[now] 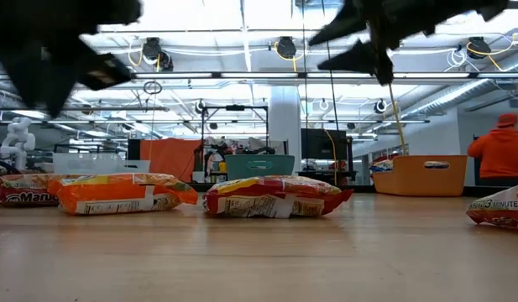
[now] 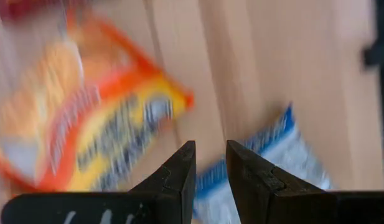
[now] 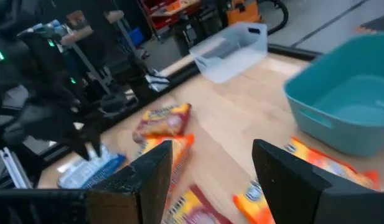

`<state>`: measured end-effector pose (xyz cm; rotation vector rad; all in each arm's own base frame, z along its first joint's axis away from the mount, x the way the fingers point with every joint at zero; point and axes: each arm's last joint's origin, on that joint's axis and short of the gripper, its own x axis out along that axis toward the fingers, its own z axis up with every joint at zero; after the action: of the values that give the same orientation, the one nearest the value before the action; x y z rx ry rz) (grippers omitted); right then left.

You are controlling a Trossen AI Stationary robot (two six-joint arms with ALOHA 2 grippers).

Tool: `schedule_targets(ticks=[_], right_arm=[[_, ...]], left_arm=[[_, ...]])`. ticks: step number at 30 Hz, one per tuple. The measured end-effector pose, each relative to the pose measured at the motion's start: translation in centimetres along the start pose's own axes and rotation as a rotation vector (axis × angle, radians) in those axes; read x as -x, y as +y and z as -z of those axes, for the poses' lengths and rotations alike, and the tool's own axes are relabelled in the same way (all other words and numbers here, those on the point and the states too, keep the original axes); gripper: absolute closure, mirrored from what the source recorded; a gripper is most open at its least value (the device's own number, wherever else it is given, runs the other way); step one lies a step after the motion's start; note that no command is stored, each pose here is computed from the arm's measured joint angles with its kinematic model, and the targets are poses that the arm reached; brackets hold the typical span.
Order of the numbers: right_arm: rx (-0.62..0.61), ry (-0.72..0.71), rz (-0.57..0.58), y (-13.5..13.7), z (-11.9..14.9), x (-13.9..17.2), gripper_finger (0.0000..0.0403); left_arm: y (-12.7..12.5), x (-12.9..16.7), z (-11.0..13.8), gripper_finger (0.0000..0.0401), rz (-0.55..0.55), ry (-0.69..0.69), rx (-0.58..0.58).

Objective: Sort Maruchan noodles
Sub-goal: Put the blue noodle pack into the orange bin

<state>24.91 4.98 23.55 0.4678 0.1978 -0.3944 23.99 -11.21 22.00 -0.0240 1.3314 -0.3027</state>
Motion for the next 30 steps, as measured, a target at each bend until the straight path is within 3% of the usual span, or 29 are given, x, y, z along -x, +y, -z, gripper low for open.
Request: schedule_targets(ticks=[8, 17, 25, 30], right_arm=[[0.088, -0.026, -0.043, 5.0, -1.9, -3.1, 0.0188], [0.120, -0.015, -0.051, 8.1, -1.6, -6.3, 0.0188], [0.094, -0.006, -0.108, 10.4, -1.0, -6.0, 0.0188], [0.093, -0.031, -0.141, 12.2, -0.7, -4.6, 0.0188]], left_arm=[[-4.1, -0.3, 3.3, 0.0309, -0.144, 0.146, -0.016], [-8.5, -0.5, 6.0, 0.0309, -0.113, 0.151, -0.111], [-10.1, -0.5, 7.2, 0.0309, -0.112, 0.148, -0.175], [-11.0, -0.5, 8.0, 0.0309, -0.152, 0.109, -0.131]])
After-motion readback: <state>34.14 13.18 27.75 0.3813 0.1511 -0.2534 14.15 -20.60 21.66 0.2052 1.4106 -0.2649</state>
